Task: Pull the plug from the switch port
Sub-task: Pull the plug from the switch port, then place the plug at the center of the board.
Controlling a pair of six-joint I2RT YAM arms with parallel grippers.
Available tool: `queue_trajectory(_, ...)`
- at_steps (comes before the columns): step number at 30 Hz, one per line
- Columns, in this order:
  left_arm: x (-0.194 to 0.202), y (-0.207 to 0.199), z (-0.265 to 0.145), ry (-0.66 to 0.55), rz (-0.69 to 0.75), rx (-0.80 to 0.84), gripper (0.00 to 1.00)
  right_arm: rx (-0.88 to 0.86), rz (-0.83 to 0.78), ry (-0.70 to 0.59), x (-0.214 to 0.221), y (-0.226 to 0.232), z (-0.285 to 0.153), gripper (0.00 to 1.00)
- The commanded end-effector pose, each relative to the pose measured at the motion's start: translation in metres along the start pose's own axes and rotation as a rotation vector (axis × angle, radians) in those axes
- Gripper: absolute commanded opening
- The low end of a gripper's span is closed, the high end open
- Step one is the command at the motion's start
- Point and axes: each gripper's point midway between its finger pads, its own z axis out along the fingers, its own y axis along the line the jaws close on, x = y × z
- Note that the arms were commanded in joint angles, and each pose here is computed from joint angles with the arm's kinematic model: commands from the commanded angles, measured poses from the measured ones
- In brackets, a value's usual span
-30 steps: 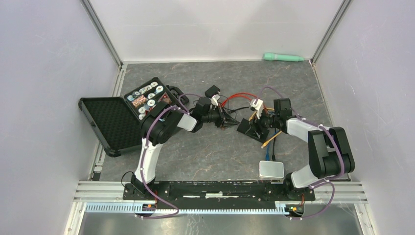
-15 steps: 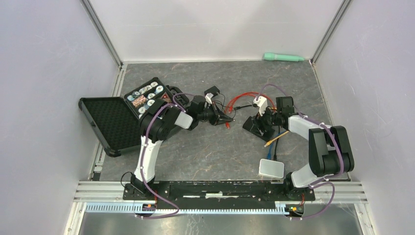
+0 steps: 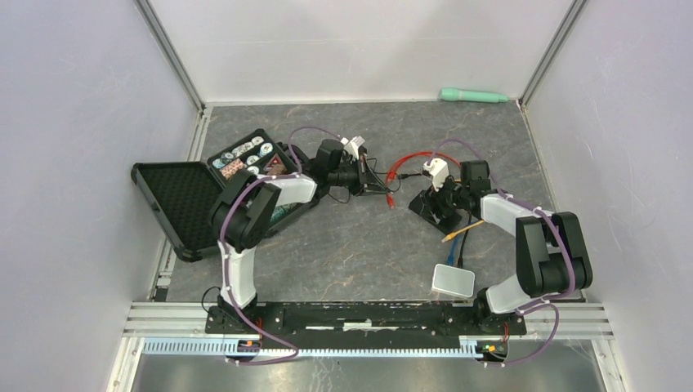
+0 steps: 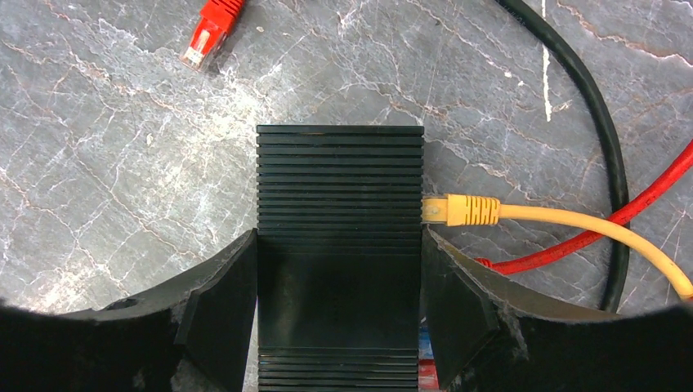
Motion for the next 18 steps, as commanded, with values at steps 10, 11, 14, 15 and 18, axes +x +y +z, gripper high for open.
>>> queue_trajectory(10,-0.01,-0.042,-0.029,0.045,0.343,0.042,0.09,0.082,-0.043,-0.03,-0.019,-0.016,-0.006,0.11)
queue_trajectory(11,-0.01,-0.036,-0.03,0.047,0.359,0.018,0.09,0.084,-0.047,-0.031,-0.019,-0.016,-0.007,0.11)
queue_trajectory(14,-0.013,-0.013,-0.035,0.05,0.385,-0.081,0.09,0.079,-0.048,-0.027,-0.018,-0.016,-0.006,0.13)
queue_trajectory(15,-0.017,-0.007,-0.036,0.039,0.406,-0.11,0.09,0.08,-0.05,-0.027,-0.019,-0.016,-0.006,0.13)
queue_trajectory(18,-0.03,0.017,-0.042,0.027,0.441,-0.241,0.09,0.078,-0.054,-0.021,-0.018,-0.017,-0.005,0.14)
